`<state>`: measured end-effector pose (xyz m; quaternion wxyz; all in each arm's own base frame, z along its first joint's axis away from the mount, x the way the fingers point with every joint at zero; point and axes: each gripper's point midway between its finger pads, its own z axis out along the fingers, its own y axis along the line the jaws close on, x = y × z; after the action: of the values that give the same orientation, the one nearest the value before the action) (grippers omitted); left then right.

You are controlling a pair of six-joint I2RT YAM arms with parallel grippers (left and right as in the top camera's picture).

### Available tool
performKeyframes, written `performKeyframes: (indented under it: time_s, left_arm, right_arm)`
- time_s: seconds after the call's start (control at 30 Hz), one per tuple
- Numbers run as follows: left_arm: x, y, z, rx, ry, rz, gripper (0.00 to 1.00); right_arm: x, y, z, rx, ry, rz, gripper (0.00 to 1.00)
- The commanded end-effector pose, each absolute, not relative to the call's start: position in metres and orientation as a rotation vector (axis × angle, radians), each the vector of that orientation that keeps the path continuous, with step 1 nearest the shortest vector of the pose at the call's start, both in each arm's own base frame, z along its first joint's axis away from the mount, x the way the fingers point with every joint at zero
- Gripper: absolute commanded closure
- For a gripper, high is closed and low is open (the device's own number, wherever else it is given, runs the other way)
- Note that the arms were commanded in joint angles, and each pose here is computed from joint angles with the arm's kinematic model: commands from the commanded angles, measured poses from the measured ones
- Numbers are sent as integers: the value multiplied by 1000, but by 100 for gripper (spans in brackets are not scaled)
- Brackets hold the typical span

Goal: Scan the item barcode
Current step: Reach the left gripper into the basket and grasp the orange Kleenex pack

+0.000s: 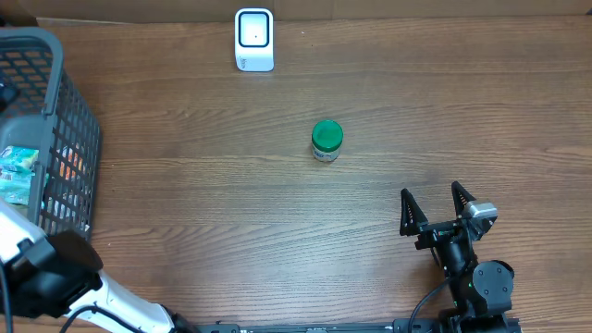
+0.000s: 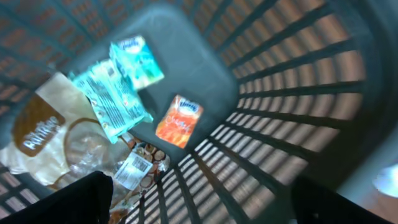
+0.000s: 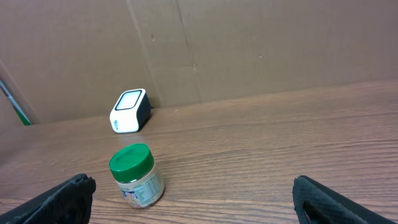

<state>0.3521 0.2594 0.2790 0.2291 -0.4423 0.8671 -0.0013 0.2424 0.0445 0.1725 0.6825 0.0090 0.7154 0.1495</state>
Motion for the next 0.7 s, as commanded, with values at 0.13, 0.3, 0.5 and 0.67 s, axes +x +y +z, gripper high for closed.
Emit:
performKeyframes:
  time_s: [0.13,0.3,0.5,0.67]
  left_arm:
    - [361,279,189,-1214,2501,6,20]
    - [364,282,141,-1055,2591,33,28]
    - [367,285,101,-1009,2588,49,35]
    - [371,288,78,-965,2567,70,29]
  right_arm:
    - [243,43,171,27,1600,328,0]
    - [243,43,170,27,1601,328,0]
    - [243,43,170,27,1601,328,0]
    - [243,43,170,27,1601,328,0]
